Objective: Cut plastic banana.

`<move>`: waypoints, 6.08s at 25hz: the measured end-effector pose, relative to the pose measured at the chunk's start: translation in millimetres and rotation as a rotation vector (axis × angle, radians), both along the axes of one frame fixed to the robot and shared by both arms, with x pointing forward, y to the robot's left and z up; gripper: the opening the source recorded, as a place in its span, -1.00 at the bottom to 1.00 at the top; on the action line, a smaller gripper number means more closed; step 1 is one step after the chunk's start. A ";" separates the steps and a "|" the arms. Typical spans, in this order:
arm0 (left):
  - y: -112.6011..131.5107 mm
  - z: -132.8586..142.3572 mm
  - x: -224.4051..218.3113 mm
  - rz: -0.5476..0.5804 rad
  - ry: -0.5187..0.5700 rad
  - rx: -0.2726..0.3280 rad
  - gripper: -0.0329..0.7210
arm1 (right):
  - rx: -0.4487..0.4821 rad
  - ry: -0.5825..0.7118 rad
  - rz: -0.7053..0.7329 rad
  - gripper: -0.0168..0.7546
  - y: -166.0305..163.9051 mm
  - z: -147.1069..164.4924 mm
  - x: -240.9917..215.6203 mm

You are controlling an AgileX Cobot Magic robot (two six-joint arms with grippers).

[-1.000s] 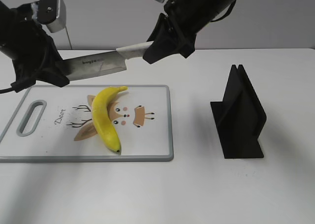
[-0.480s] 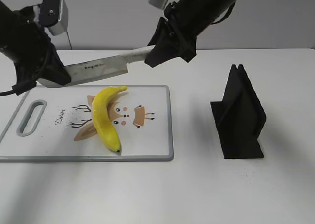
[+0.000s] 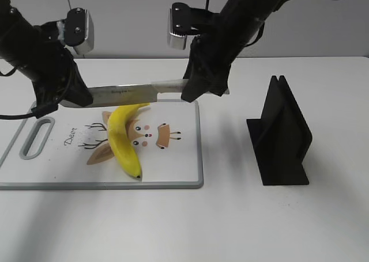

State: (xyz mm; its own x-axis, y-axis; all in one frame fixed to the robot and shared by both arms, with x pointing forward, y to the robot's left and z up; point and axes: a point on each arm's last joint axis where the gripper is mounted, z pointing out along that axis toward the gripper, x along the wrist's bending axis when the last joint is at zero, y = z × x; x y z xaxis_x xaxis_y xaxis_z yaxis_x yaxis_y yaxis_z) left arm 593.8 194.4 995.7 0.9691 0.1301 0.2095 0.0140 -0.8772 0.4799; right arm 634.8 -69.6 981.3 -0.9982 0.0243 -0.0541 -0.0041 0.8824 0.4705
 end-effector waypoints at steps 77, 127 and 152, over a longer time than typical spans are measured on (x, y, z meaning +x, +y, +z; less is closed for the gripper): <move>-3.1 77.2 -24.1 0.080 -0.146 -0.198 0.65 | -0.050 -0.005 -0.027 -0.48 -0.8 35.8 2.7; 82.6 107.9 -242.2 1.038 -0.087 -0.267 0.65 | 0.016 0.289 -1.467 -0.48 -133.1 87.5 -112.6; 88.3 90.9 -285.6 1.019 -0.165 -0.384 0.64 | -0.043 0.402 -1.518 -0.49 -131.3 25.7 -119.1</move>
State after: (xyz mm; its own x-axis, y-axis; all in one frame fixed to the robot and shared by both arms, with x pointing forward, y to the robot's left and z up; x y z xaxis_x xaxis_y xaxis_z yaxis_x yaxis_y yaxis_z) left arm 308.3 282.8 1086.6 0.3342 0.9370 0.1013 0.5568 -0.2830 0.7810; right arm 515.7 -200.9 1007.0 0.0071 0.9850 0.1722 0.9794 -0.0416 0.1976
